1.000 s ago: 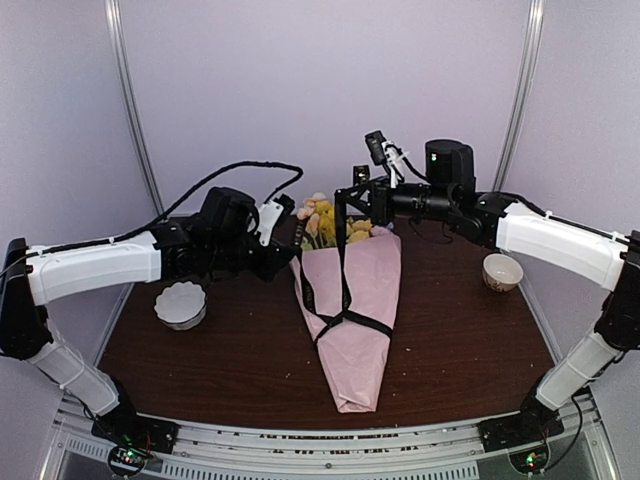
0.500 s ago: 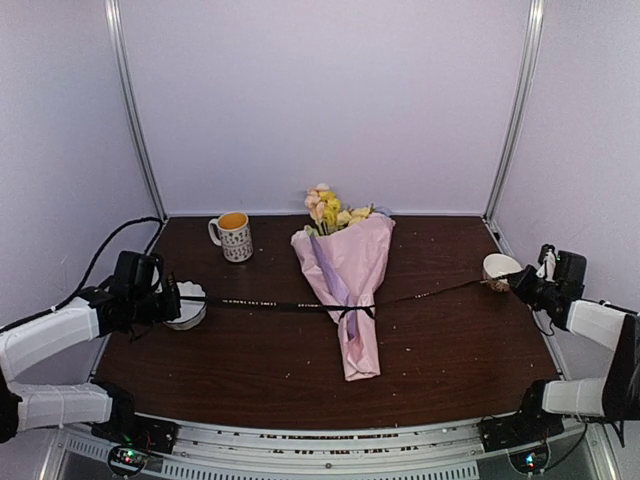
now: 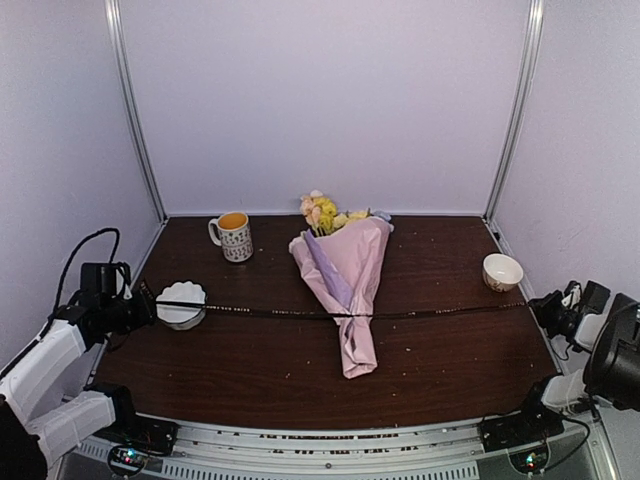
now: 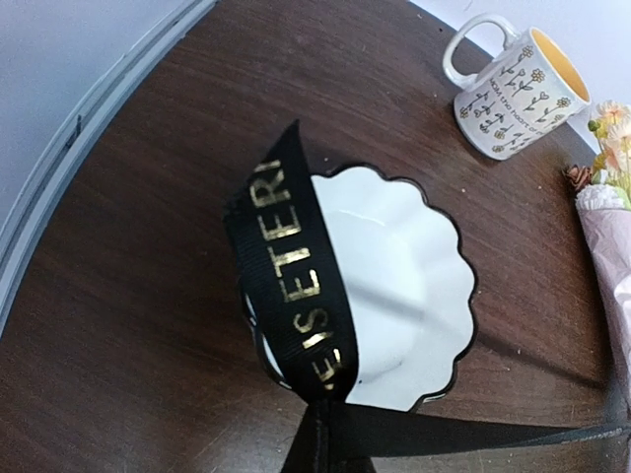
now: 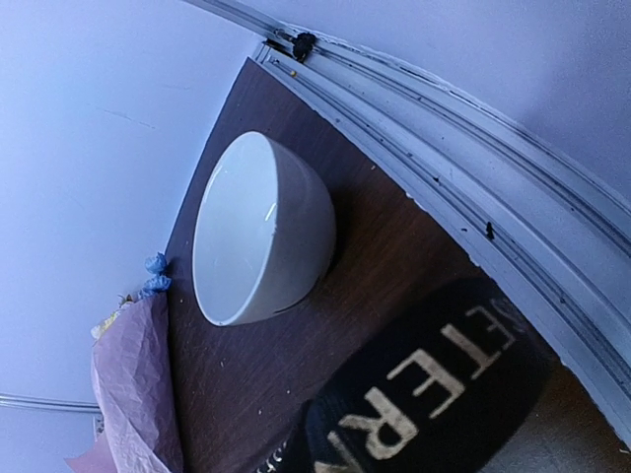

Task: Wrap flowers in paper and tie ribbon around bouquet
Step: Tie the ribbon around the folded bouquet.

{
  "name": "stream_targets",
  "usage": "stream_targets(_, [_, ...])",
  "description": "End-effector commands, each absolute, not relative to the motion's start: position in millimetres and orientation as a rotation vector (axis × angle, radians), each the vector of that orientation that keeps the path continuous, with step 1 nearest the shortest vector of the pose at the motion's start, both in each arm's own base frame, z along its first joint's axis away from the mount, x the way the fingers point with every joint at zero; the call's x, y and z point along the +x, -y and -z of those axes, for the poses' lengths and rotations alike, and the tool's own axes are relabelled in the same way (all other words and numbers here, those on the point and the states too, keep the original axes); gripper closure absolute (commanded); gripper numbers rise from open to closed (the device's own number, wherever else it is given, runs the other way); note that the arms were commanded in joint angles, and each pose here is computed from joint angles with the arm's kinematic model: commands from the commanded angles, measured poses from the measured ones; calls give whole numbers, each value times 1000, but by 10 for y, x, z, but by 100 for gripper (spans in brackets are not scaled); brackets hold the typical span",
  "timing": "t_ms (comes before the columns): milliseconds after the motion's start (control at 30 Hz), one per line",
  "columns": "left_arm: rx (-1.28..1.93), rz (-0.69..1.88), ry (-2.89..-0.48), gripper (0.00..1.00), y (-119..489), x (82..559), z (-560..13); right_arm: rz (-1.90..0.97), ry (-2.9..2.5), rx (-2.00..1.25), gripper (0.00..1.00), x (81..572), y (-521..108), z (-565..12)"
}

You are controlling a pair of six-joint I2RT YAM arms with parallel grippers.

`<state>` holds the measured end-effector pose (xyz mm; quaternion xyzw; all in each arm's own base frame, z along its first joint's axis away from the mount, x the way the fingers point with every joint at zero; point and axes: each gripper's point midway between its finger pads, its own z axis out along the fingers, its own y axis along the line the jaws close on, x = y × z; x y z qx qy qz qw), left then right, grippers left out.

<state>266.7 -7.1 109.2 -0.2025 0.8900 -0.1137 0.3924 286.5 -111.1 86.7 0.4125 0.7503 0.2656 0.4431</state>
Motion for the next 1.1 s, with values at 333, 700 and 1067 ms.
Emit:
stream_targets(333, [-756,-31,-2144,100,-702,2533,-1169,-255,-1671,1197,100,2572,1994,-950])
stream_targets(700, [-686,90,-2101,100,-616,2619,-1260,-222,-1741,1104,100,2652,1886,-1047])
stream_targets(1067, [69,268,-1950,100,1188,3033,-2339,-301,-1966,358,100,3109,-105,-1758])
